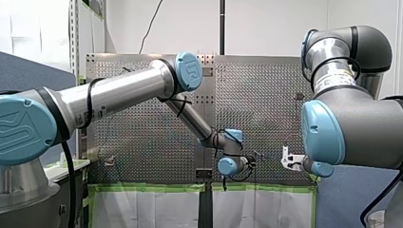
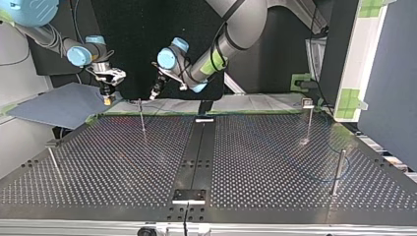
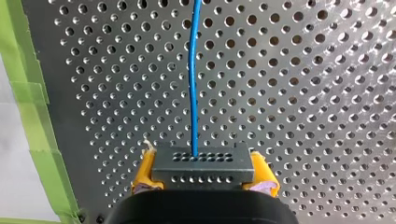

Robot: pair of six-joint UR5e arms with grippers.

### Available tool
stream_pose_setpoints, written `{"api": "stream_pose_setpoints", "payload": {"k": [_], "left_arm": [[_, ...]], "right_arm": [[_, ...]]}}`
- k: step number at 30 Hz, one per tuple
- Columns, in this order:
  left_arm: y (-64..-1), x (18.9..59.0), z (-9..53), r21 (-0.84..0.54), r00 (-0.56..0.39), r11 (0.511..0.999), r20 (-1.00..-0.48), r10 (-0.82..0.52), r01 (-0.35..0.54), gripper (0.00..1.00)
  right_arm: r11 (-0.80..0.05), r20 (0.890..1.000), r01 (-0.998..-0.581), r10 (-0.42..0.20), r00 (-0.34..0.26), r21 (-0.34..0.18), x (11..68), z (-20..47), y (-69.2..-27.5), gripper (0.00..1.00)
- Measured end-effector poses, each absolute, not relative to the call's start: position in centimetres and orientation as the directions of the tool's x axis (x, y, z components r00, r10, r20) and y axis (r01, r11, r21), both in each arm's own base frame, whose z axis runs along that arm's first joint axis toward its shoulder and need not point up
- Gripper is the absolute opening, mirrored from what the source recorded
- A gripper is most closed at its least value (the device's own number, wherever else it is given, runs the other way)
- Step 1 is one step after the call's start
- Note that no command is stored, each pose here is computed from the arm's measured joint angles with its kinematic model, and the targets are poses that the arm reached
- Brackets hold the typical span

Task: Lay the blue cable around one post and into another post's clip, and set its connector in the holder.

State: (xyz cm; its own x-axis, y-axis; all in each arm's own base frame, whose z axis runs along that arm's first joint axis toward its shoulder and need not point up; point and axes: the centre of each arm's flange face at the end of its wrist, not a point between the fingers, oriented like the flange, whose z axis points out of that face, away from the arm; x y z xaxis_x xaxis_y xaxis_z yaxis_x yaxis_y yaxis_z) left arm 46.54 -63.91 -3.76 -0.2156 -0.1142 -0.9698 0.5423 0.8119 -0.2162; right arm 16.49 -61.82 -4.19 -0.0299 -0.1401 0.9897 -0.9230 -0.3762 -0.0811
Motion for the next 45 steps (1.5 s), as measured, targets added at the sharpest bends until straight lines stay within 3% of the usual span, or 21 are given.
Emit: {"api": "stream_pose_setpoints", "payload": {"k": [7,22,30,39,45], "left_arm": [[-63.3,45.6,-2.4,-0.152,-0.189,0.828,-0.980,-0.057,0.540,1.00],[-63.1,42.6,4.1,-0.085,-0.038,0.860,-0.996,-0.076,0.503,1.00],[-63.9,38.6,7.4,-0.162,-0.016,0.855,-0.984,-0.177,0.492,1.00],[-61.5,38.5,11.0,-0.285,0.006,0.862,-0.949,-0.316,0.418,1.00],[-59.2,38.2,12.9,-0.312,0.010,0.876,-0.941,-0.340,0.368,1.00]], "right_arm": [[-0.377,0.990,-0.923,-0.140,-0.030,-0.081,16.5,-4.2,-61.8,0.01],[-0.383,0.990,-0.920,-0.138,-0.031,-0.082,16.8,-4.3,-61.8,0.01],[-0.384,0.990,-0.920,-0.138,-0.032,-0.083,16.9,-4.4,-61.7,0.01],[-0.387,0.990,-0.918,-0.134,-0.033,-0.083,17.0,-4.5,-61.7,0.01],[-0.389,0.990,-0.918,-0.135,-0.033,-0.083,17.1,-4.6,-61.6,0.01]]}}
